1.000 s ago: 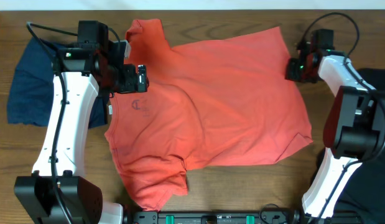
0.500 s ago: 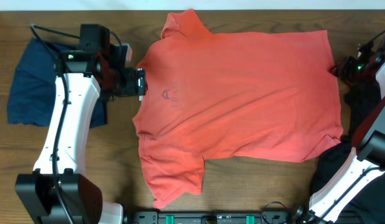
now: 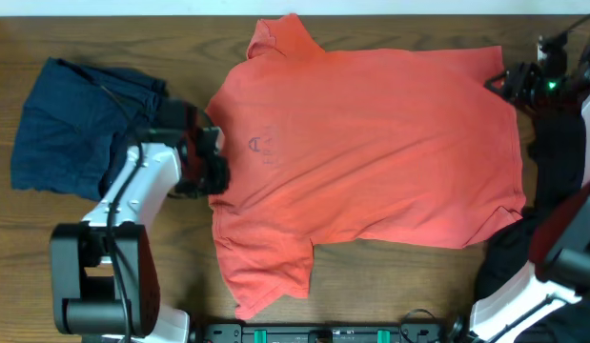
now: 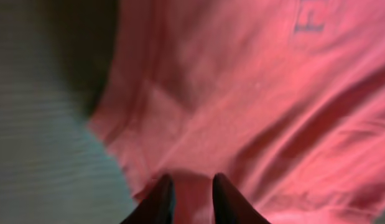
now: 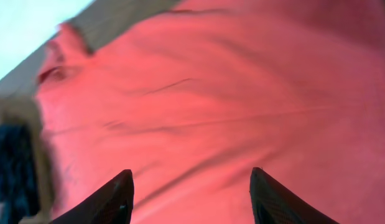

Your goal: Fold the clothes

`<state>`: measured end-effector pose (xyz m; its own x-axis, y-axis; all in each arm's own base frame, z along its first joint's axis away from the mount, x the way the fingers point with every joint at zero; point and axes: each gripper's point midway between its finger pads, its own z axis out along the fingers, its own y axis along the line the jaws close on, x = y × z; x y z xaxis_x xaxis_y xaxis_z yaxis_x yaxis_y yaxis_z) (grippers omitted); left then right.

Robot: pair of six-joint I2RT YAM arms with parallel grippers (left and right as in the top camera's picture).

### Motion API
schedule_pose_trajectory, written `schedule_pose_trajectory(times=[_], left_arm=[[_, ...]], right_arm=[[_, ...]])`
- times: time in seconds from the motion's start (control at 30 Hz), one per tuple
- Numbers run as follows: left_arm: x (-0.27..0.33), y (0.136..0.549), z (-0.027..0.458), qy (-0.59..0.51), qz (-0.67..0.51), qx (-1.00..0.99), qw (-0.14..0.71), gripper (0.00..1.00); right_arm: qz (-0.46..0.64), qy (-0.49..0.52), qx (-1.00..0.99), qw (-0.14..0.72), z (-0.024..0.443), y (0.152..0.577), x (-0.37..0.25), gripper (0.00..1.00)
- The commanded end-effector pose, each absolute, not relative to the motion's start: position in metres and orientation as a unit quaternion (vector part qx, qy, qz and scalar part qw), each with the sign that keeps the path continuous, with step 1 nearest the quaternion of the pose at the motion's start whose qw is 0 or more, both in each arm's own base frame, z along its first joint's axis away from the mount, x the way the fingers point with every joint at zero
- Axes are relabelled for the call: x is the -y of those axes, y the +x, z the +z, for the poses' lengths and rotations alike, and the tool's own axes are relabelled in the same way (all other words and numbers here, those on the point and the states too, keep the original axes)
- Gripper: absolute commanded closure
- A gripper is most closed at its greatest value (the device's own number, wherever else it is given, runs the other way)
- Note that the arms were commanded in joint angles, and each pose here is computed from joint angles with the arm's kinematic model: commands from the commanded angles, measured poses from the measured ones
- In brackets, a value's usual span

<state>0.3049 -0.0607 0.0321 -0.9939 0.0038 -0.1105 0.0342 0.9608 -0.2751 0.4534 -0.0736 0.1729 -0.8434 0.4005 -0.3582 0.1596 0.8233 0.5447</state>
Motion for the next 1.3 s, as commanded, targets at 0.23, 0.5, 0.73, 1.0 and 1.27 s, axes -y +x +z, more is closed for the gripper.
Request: schedule_pose_trajectory(times=[0.23, 0.5, 0.73, 1.0, 1.27], left_arm=[[-0.005, 0.297, -0.017, -0.115, 0.039, -0.989, 0.090, 0.87], [-0.063, 0.330, -0.017, -0.197, 0.088, -0.964, 0.153, 0.87], [-0.064, 0.372, 0.022, -0.212, 0.028, -0.958, 0.193, 0.87], [-0.055, 0.365, 0.053, -0.201, 0.011, -0.964, 0.171, 0.83], [-0.001, 0.334, 0.054, -0.136, -0.110, -0.979, 0.105, 0.83]], right_arm=[[0.243, 0.066, -0.946, 0.205, 0.186, 0.440, -0.001, 0.41], [0.182, 0.037, -0.966, 0.178, 0.167, 0.434, -0.023, 0.27], [0.130, 0.098, -0.977, 0.136, 0.138, 0.419, -0.008, 0.38], [0.085, 0.211, -0.973, 0.044, 0.065, 0.367, 0.028, 0.59], [0.058, 0.320, -0.945, -0.030, 0.030, 0.310, 0.077, 0.65]])
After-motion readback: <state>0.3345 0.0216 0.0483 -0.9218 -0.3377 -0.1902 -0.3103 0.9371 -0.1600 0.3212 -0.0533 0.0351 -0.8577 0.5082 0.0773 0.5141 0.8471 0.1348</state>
